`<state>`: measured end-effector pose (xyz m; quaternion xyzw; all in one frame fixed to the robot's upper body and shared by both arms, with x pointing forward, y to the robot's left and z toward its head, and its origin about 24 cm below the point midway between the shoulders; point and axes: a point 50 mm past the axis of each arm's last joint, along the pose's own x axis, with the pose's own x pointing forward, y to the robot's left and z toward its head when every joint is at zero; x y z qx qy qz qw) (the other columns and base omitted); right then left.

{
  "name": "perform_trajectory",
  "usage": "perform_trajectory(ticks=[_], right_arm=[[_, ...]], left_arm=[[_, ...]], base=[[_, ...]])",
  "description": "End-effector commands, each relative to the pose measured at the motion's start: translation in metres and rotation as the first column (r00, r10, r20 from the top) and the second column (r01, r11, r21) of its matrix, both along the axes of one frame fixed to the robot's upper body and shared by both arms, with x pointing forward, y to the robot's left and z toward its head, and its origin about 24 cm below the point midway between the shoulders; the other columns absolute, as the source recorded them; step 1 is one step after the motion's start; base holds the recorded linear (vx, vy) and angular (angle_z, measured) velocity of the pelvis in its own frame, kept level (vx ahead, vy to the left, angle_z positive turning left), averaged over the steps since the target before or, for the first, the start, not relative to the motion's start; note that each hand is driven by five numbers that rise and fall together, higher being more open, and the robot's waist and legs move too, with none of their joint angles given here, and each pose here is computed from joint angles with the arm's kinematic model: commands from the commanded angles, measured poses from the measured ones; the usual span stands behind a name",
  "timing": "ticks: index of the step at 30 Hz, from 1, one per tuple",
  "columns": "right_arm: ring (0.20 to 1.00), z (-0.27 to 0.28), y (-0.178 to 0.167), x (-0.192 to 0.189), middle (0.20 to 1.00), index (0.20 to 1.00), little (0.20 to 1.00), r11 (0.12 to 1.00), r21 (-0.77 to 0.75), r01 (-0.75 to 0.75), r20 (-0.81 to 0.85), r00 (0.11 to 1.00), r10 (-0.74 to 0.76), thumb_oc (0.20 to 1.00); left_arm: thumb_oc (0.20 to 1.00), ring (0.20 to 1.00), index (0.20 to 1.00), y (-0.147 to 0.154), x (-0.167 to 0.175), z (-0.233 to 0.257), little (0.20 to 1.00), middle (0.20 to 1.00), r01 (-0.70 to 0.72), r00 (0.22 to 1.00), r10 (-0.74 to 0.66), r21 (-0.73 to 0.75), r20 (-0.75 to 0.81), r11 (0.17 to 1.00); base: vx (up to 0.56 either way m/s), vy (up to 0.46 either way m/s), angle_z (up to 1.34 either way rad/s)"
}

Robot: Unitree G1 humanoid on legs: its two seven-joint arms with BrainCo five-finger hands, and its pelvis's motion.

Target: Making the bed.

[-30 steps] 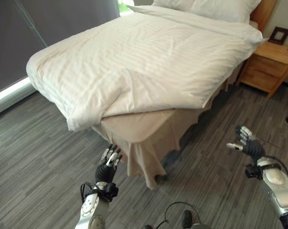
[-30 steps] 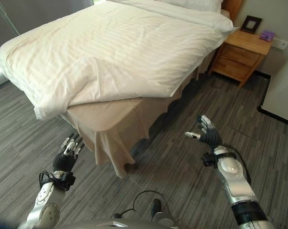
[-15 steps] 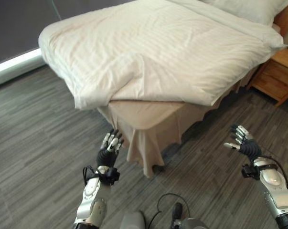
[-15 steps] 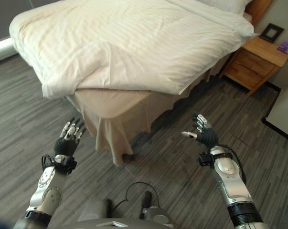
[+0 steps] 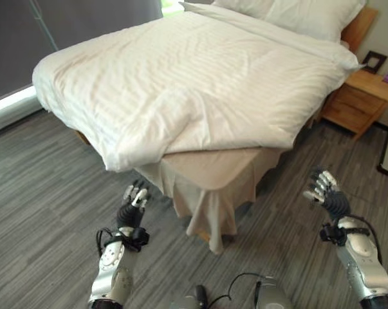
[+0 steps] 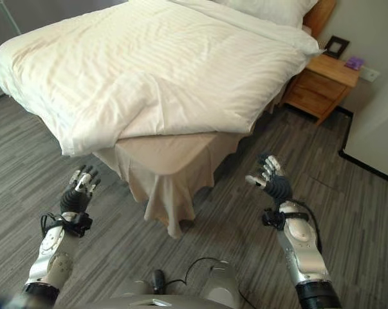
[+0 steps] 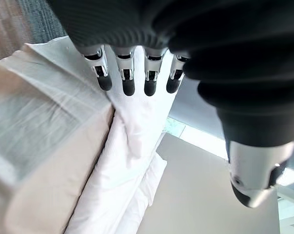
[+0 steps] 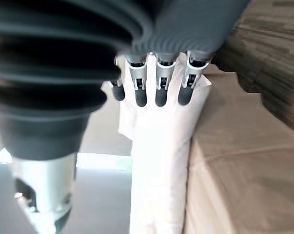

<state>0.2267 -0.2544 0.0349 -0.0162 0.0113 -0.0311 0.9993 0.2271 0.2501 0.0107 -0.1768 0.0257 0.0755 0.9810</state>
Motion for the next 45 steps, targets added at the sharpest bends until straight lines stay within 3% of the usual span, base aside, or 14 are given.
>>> perform_trajectory(ticks=[1, 15, 23, 28, 31, 37, 41, 45], right_arm=[[1.000, 0.032, -0.022, 0.016, 1.000, 1.000, 1.000, 0.997, -0.046, 0.067, 0.142, 0.988, -0.060, 1.000], [1.000, 0.032, -0.040, 0.021, 1.000, 1.000, 1.000, 0.988, -0.144, 0.050, 0.071, 0.997, -0.040, 1.000], [1.000, 0.057, -0.067, 0.038, 1.000, 1.000, 1.000, 0.921, -0.385, 0.059, 0.046, 0.998, -0.044, 1.000], [1.000, 0.091, -0.077, 0.076, 1.000, 1.000, 1.000, 0.814, -0.579, 0.052, 0.036, 0.999, -0.038, 1.000], [1.000, 0.171, -0.088, 0.123, 1.000, 1.000, 1.000, 0.620, -0.770, 0.148, 0.097, 0.989, -0.115, 1.000], [1.000, 0.211, -0.061, 0.144, 1.000, 1.000, 1.000, 0.567, -0.802, 0.186, 0.184, 0.981, -0.062, 1.000], [1.000, 0.224, -0.053, 0.152, 1.000, 1.000, 1.000, 0.474, -0.858, 0.197, 0.190, 0.980, -0.064, 1.000], [1.000, 0.242, -0.045, 0.161, 1.000, 1.000, 1.000, 0.495, -0.825, 0.272, 0.253, 0.962, -0.107, 1.000]], left_arm=[[1.000, 1.000, 1.000, 0.006, 0.003, 0.025, 1.000, 1.000, 0.009, 0.993, -0.017, 0.070, 0.118, 0.998], [1.000, 1.000, 1.000, -0.009, -0.009, 0.003, 1.000, 1.000, 0.024, 0.998, -0.022, -0.033, 0.061, 0.999], [1.000, 1.000, 1.000, -0.009, -0.014, 0.005, 1.000, 1.000, 0.070, 0.996, -0.069, -0.026, 0.056, 0.997], [1.000, 1.000, 1.000, -0.017, -0.014, 0.008, 1.000, 1.000, 0.152, 0.987, -0.150, -0.036, 0.062, 0.988], [1.000, 1.000, 1.000, -0.025, -0.012, 0.011, 1.000, 1.000, 0.226, 0.973, -0.224, -0.034, 0.062, 0.974], [1.000, 1.000, 1.000, -0.028, -0.011, 0.010, 1.000, 1.000, 0.213, 0.976, -0.209, -0.061, 0.068, 0.975], [1.000, 1.000, 1.000, -0.028, -0.013, 0.004, 1.000, 1.000, 0.218, 0.976, -0.216, -0.057, 0.035, 0.974], [1.000, 1.000, 1.000, -0.030, -0.005, 0.013, 1.000, 1.000, 0.232, 0.971, -0.229, -0.036, 0.067, 0.972]], base=[[0.16, -0.071, 0.10], [0.08, -0.105, 0.19], [0.02, -0.053, -0.02], [-0.02, -0.020, 0.00], [-0.08, -0.028, -0.03], [-0.01, -0.022, -0.01], [0.01, -0.025, 0.02], [0.00, -0.009, 0.00]])
